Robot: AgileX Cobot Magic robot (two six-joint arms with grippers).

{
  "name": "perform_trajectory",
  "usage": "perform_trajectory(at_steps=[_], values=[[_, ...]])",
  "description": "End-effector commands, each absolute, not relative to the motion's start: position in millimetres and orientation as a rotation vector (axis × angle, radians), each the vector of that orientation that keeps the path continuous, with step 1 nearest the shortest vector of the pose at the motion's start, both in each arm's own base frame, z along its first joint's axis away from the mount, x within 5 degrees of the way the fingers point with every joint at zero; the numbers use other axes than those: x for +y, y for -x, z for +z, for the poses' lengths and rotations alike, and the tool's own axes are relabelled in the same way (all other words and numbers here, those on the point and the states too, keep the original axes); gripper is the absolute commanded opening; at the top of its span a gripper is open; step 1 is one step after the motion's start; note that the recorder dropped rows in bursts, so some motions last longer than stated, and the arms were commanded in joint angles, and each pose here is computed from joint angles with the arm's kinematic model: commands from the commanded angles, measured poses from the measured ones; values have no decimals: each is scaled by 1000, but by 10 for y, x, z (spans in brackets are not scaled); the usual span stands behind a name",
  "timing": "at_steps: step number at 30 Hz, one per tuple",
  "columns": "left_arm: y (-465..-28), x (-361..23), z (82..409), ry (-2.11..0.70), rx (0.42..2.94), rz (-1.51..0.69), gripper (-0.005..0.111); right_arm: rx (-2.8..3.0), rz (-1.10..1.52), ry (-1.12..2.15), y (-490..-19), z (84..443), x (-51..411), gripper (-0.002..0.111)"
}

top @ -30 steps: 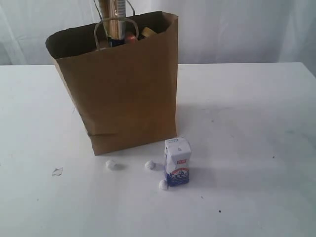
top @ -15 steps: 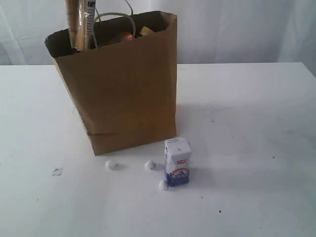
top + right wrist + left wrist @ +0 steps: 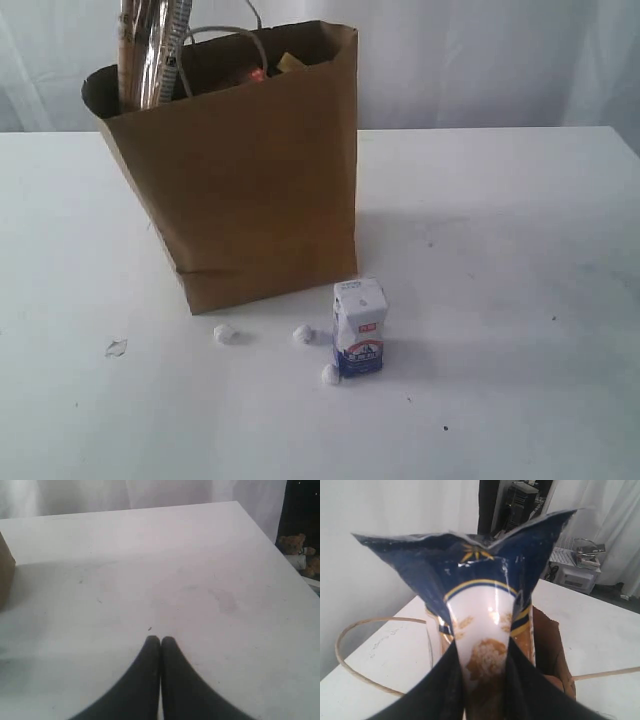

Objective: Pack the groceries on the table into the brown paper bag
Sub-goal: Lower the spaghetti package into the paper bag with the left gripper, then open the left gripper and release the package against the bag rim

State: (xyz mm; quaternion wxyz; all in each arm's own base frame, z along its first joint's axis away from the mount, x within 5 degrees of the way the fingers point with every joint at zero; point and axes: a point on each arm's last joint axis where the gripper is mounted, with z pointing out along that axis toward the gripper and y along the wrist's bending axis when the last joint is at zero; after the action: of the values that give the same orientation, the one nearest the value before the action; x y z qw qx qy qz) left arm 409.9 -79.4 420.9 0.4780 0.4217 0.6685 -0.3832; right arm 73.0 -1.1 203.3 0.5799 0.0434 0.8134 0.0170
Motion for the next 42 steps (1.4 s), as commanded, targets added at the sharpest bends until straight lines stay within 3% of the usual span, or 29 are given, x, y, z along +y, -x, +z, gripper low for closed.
perform_trajectory(at_steps=[1,7,19,25,28,31,33,42], values=[[-3946,-823,4304,-1116,1607,-987,0,1897,35,-106,-736,2029,-16,0],[-3958,-949,4217,-1162,1634,-986,0,1897,35,-106,-736,2029,-16,0],[-4012,-1310,3729,-1252,1621,-1118,0,1897,35,-106,-736,2029,-16,0],[-4006,-1329,3716,-1256,1622,-1123,1,1897,35,-106,-736,2029,-16,0],[-3956,-1471,3716,-1289,1605,-1145,24,1897,35,-106,-736,2029,-16,0],[-3988,-1551,3713,-1258,1612,-1095,57,1897,35,-106,-736,2029,-16,0],[-3986,-1551,3713,-1260,1612,-1097,67,1897,35,-106,-736,2029,-16,0],[-3986,-1552,3715,-1248,1623,-1108,67,1897,35,-106,-736,2029,-16,0]])
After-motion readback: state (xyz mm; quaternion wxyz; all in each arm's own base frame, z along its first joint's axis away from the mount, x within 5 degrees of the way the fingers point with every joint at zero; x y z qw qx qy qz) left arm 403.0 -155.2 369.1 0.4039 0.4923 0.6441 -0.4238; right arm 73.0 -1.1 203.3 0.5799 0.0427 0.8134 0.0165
